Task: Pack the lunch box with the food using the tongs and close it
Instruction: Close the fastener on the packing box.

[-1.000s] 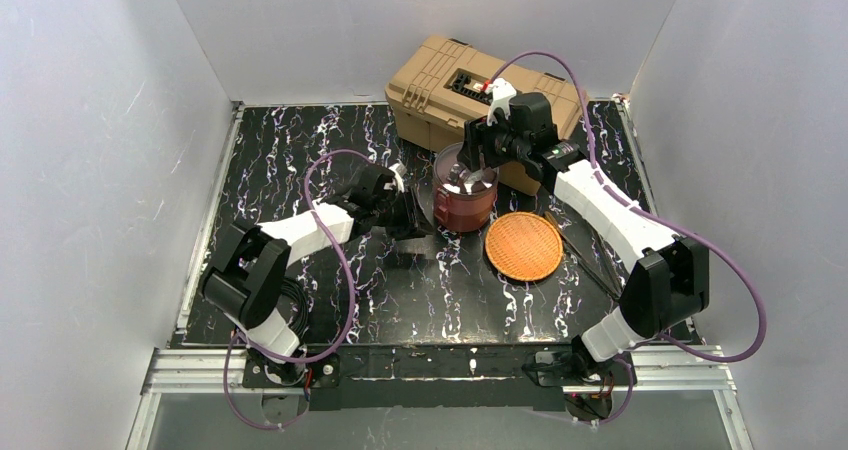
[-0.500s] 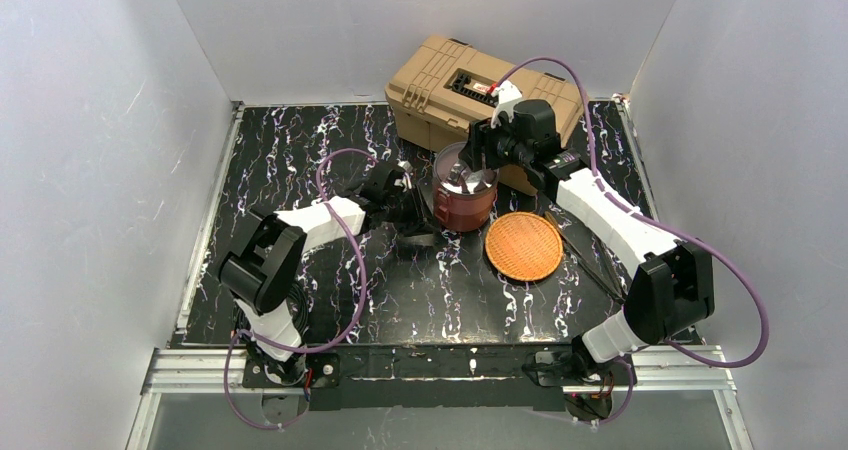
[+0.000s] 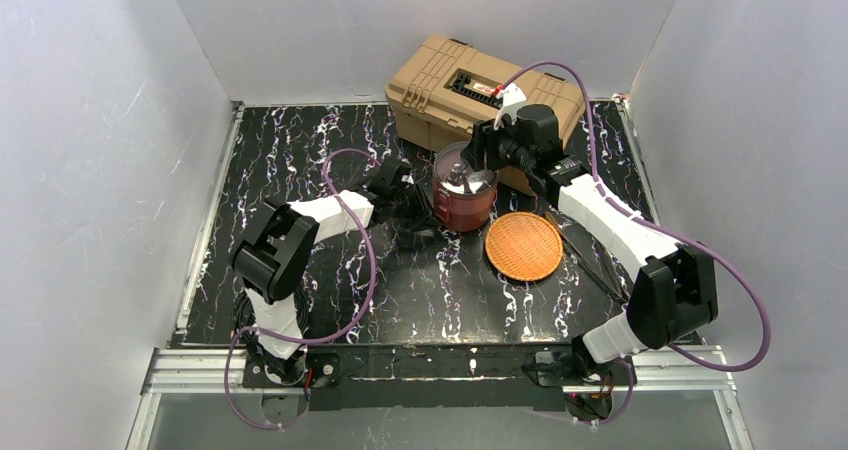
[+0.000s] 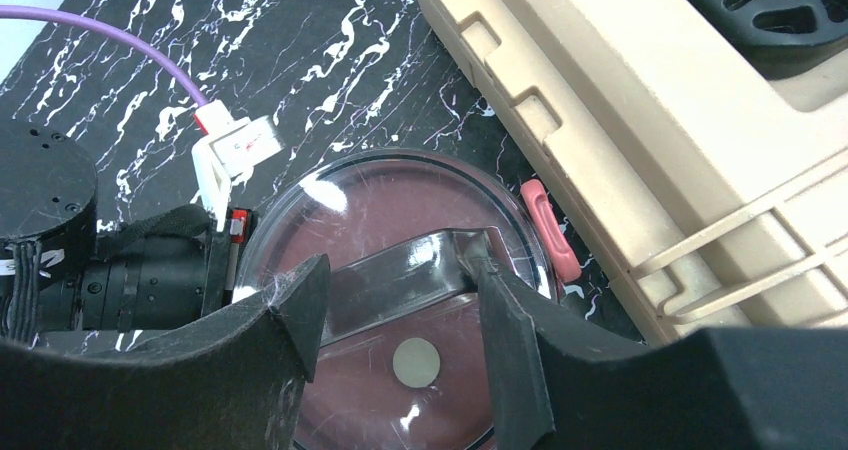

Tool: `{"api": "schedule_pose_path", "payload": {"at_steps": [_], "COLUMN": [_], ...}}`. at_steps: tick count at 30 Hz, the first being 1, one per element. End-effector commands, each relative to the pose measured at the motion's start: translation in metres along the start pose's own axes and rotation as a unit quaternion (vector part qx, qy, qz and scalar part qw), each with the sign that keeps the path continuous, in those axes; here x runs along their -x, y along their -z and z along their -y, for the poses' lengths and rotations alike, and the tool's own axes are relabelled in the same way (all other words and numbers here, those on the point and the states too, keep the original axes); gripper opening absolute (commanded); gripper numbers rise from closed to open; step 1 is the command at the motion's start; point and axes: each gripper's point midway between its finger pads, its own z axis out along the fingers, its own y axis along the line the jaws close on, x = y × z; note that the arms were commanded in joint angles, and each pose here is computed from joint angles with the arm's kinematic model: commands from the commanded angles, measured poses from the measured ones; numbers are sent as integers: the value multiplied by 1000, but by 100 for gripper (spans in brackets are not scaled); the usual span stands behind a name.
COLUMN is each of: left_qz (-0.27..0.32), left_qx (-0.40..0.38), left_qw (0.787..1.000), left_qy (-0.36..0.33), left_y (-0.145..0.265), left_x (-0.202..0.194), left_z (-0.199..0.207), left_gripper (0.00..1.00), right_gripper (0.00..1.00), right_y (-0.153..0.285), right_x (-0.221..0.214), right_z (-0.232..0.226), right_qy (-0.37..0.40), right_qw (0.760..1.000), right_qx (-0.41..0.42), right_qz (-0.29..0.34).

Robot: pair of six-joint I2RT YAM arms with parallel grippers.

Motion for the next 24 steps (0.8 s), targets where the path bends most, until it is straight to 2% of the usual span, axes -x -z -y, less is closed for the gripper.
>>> {"api": "schedule_pose_path", "payload": {"at_steps": [1, 24], "left_qz": [13, 52], "left_qx": [-39, -67], "left_qw": [999, 988], "left_qy": [10, 130], "left_y": [1, -14], "left_x": [13, 39], "left_z": [32, 58], "left_gripper": [21, 8], "right_gripper": [62, 58], "right_y": [8, 13], "right_x": [-101, -137], "right_z": [5, 8], "right_qy": [-17, -37], "right_qw": [986, 980], "right_qx": [-7, -10], "right_qz": [-163, -194]}}
